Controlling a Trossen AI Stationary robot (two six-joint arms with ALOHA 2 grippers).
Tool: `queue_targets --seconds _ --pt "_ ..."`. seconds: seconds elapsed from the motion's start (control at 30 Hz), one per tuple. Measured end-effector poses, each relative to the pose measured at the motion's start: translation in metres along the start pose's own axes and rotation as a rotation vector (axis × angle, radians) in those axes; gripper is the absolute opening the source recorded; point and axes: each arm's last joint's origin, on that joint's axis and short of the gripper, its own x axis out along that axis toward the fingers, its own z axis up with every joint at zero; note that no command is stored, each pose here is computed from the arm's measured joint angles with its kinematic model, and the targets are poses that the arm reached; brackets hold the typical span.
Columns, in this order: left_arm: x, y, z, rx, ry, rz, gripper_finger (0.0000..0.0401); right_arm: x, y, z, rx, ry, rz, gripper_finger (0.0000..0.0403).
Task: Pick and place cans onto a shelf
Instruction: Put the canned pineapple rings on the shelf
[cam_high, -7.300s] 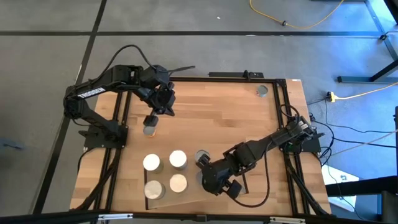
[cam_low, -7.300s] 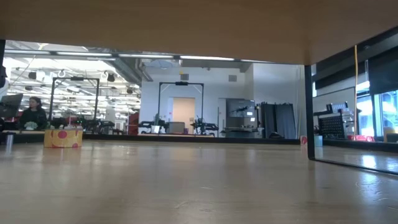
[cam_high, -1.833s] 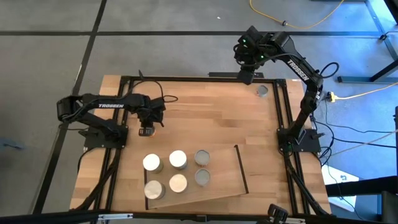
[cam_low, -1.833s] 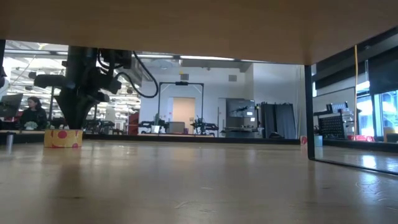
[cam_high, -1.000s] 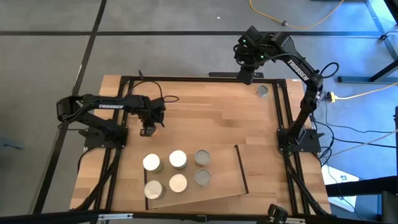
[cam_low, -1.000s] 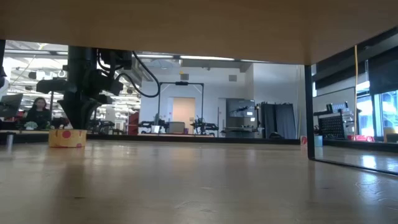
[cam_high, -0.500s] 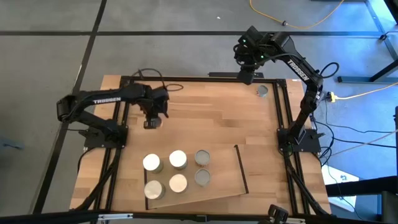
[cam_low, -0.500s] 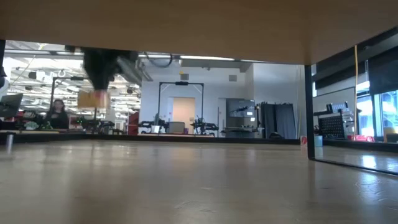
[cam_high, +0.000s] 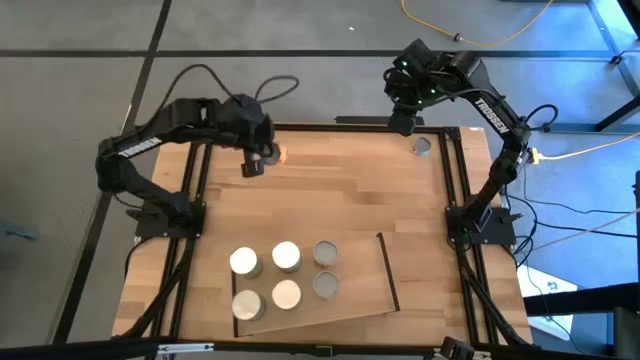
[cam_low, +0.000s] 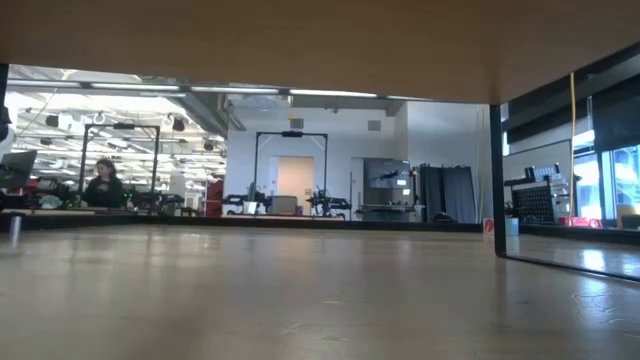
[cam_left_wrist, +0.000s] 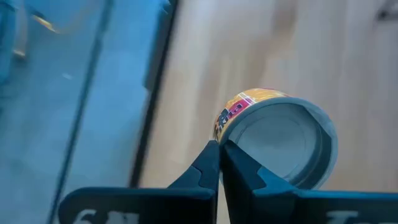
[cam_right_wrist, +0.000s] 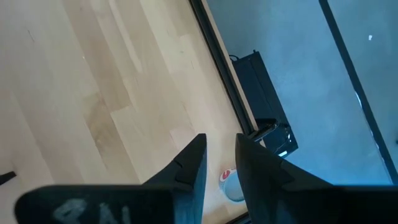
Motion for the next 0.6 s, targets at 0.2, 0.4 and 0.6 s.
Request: queue_targets --seconds 0.2,0.4,0.6 --pt "-0.016 -0.006 0.04 0.005 -0.102 0.062 0.0 -0.002 0.0 -0.001 0.002 -0.006 -0.001 0.0087" --pt "-0.022 -0.018 0.078 0.021 -0.201 0.032 0.0 -0.006 0.001 -0.003 0.0 -0.02 0.011 0.0087" --pt "-0.017 -0.039 0.104 0.052 -0.257 -0.068 0.0 -0.022 0.006 -0.009 -0.04 -0.101 0.135 0.0087"
